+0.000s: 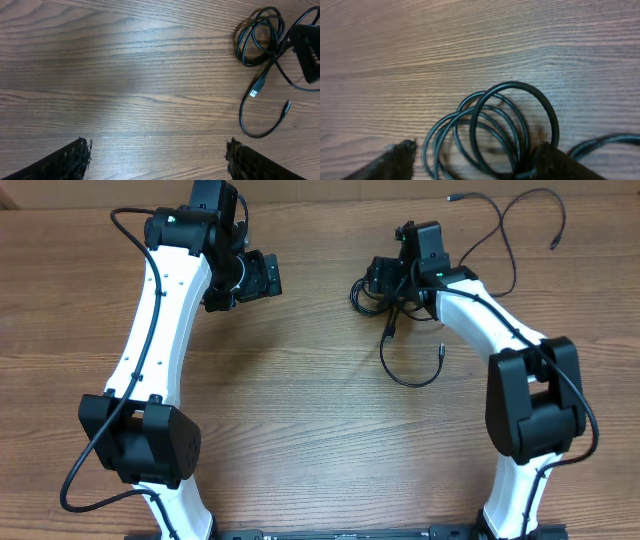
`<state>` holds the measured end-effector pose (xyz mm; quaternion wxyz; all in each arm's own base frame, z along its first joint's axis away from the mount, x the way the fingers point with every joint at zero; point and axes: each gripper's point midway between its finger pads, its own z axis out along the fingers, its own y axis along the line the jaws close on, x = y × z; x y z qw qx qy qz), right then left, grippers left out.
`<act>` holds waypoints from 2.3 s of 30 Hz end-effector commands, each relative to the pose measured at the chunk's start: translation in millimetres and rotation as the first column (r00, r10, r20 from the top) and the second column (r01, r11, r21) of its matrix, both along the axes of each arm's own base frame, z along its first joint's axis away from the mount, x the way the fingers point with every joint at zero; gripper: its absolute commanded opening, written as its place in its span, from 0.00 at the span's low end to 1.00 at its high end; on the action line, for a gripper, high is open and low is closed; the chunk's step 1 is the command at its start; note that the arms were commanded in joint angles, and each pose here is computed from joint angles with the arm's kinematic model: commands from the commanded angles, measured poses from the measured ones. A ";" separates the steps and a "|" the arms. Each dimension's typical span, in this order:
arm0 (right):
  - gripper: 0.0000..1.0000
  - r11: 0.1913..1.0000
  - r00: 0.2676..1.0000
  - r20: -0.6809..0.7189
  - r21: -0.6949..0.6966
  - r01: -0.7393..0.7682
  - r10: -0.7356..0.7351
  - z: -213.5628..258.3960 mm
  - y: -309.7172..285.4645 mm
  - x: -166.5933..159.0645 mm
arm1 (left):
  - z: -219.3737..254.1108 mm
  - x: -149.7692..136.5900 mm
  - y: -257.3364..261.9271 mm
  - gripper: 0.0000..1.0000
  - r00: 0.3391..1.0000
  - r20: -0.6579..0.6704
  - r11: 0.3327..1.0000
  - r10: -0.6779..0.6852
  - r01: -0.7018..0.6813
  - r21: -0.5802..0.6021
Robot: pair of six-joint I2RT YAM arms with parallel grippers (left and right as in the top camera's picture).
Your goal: Untangle cables
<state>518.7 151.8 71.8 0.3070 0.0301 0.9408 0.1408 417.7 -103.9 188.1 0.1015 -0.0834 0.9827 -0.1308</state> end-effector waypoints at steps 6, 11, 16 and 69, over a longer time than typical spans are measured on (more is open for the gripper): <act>0.66 0.996 0.998 -0.009 -0.058 -0.062 0.062 -22.9 5.8 -0.9 | 13.0 5.8 -3.1 0.90 0.999 0.049 1.000 -0.015 0.015 -0.012; 0.64 0.991 0.994 -0.031 -0.084 -0.103 0.101 -38.7 10.3 -4.3 | 13.0 6.1 -4.0 0.90 0.999 0.051 1.000 -0.017 0.017 -0.013; 0.33 0.992 0.994 -0.035 -0.060 -0.107 0.105 -39.8 14.1 -4.5 | 13.2 6.2 -6.7 0.90 0.998 0.054 1.000 -0.023 0.023 -0.013; 0.04 0.925 0.986 0.063 0.341 -0.169 0.157 174.9 73.2 -65.8 | 59.6 -4.6 -102.2 1.00 0.793 0.379 0.752 -0.477 0.591 -0.291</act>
